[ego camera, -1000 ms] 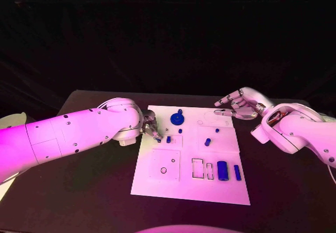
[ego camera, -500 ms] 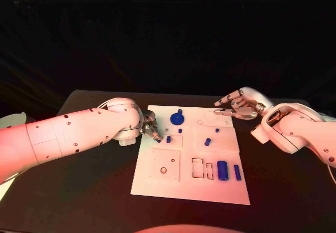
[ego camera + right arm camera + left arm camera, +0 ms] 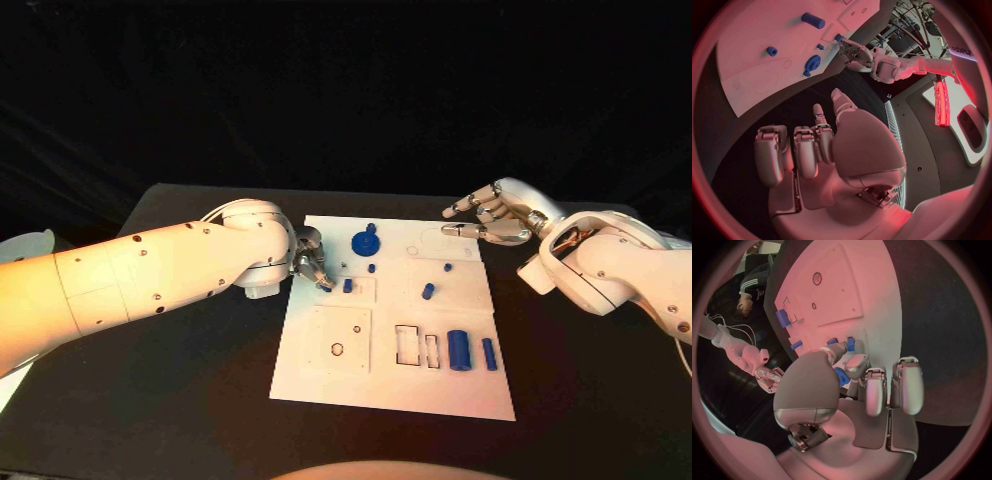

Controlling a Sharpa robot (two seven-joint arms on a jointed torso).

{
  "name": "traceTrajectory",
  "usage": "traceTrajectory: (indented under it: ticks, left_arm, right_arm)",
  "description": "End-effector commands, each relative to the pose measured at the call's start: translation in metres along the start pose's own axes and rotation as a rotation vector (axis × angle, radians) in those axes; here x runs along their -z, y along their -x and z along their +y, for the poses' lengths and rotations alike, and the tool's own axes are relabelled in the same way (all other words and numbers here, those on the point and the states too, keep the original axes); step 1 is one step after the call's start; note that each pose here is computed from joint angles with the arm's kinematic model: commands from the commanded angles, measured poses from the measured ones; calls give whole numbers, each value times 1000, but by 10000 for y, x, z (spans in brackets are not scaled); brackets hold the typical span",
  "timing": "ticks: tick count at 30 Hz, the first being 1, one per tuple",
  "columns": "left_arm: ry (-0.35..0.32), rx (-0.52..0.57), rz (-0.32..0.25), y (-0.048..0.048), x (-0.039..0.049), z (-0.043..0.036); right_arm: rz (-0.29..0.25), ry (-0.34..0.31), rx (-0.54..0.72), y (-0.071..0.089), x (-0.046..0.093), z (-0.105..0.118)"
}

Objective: Assemble the parts on the task board

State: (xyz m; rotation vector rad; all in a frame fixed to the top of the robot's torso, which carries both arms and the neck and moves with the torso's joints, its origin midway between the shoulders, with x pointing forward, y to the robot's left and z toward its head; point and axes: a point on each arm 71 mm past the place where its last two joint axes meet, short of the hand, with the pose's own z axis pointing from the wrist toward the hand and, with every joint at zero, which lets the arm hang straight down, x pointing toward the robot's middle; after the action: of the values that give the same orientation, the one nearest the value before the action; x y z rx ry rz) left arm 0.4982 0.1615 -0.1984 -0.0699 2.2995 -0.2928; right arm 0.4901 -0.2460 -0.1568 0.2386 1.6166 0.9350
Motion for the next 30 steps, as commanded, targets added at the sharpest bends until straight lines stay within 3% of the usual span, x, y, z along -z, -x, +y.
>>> traceTrajectory:
  ticks: [1,30]
  left_arm:
    - [0,-27,36,-66,-15,-18]
    - [6,-32,98,-119,-96,-54]
  right_arm:
    - [14,10,0,-15,1,9]
    - [18,10,-1,-20,7,15]
